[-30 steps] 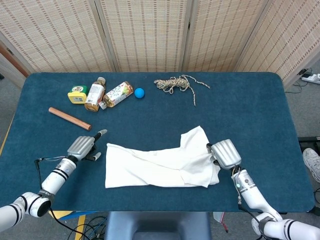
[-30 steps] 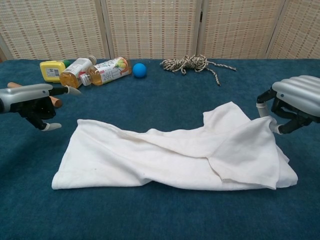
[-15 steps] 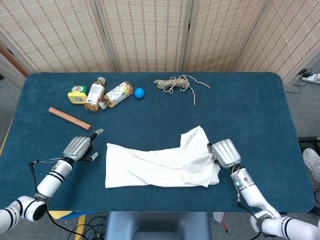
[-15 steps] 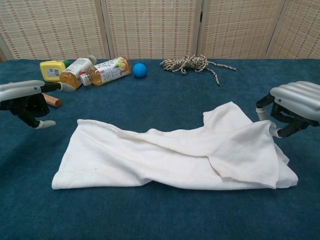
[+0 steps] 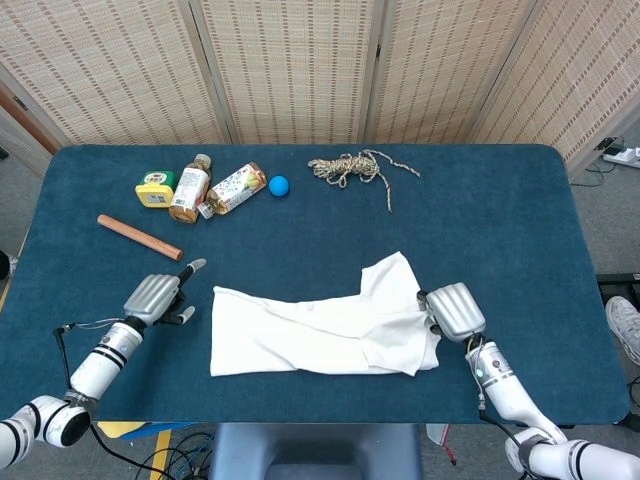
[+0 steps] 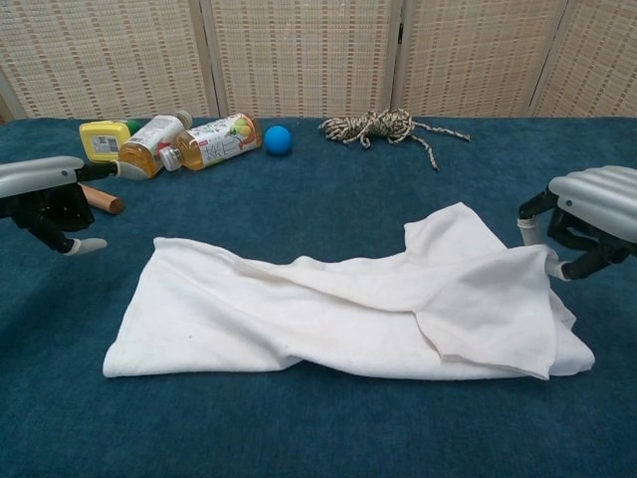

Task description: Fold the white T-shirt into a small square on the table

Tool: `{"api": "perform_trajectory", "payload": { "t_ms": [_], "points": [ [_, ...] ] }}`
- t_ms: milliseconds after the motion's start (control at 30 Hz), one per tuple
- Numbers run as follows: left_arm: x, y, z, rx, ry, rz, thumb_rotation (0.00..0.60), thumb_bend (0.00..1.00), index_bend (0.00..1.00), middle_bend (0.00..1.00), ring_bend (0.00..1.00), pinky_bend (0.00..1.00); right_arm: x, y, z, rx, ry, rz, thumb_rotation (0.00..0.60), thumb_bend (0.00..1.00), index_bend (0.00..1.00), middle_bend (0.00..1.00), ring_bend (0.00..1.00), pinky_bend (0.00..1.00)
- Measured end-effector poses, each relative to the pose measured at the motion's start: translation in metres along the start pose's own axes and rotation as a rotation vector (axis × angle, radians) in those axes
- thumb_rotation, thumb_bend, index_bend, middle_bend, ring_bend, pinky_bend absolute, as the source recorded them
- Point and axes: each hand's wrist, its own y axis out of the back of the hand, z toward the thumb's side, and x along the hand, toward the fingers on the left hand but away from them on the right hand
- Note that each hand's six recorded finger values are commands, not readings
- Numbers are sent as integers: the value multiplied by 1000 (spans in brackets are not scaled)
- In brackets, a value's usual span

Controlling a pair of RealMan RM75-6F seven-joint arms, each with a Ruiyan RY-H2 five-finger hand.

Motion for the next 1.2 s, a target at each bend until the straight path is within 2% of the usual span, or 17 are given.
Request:
{"api": "perform_trajectory", "payload": {
  "t_ms": [600, 1067, 1133, 1200],
  "points": [
    [0, -1, 3, 4, -1, -10, 600, 408, 0, 974, 925, 1000, 34, 6, -9, -21, -21, 23, 600, 541, 794, 932, 990, 1000],
    [-3, -2, 2, 9, 7, -20, 600, 408, 0, 974, 925, 1000, 20, -11, -3, -33, -21, 73, 600, 542, 794, 910, 990, 1000],
    [-3, -3, 2, 10, 9, -21, 600, 408, 0, 974, 924, 1000, 18, -13, -2, -31, -20, 83, 600, 533, 753, 897, 990, 1000],
    [-4, -3, 1, 10, 12, -21, 600, 408, 0, 974, 925, 1000, 16, -16, -3, -24, -26, 96, 600, 485, 575, 875, 990, 1000]
  ]
}}
